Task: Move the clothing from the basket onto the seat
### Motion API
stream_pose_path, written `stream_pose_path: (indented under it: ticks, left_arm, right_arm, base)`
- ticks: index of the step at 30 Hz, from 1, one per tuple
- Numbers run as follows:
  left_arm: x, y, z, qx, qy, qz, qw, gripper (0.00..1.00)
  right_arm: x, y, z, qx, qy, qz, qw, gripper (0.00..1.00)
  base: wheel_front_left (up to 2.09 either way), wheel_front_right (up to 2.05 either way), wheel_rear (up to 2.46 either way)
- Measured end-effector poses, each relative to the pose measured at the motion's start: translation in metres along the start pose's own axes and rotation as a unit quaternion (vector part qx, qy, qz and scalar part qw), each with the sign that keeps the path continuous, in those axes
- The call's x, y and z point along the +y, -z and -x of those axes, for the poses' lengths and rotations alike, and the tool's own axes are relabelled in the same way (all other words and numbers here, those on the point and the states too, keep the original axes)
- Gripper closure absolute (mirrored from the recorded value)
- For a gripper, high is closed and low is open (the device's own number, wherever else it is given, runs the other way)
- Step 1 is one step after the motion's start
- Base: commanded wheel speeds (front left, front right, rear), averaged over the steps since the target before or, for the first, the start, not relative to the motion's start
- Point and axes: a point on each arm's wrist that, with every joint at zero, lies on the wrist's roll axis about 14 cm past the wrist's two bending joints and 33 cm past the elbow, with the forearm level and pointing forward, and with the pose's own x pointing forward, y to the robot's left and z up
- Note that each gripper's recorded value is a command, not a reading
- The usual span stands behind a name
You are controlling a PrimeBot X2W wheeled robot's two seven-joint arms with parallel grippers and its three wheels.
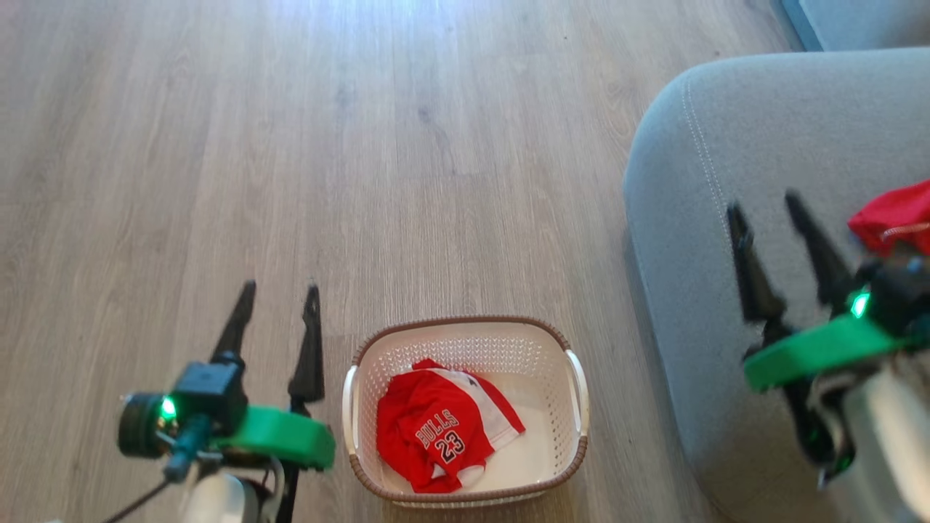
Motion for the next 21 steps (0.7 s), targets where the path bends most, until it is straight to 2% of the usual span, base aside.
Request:
stream_pose_path:
  ticks: [5, 9, 21]
  left_arm:
    - [0.007, 0.028, 0.018, 0.047, -0.014, -0.013, 0.999, 0.0]
    - [0.01, 0.051, 0.029, 0.086, -0.018, -0.018, 0.996, 0.0]
    - [0.012, 0.08, 0.044, 0.136, -0.02, -0.025, 0.99, 0.0]
  right_arm:
    - [0.004, 0.039, 0.027, 0.051, 0.024, -0.031, 0.998, 0.0]
    - [0.01, 0.061, 0.04, 0.084, 0.026, -0.032, 0.996, 0.0]
    - [0.024, 0.086, 0.042, 0.118, 0.021, -0.033, 0.992, 0.0]
  base:
    - [0.0, 0.0, 0.0]
    - [0.0, 0.0, 0.0]
    - [0.0, 0.0, 0.0]
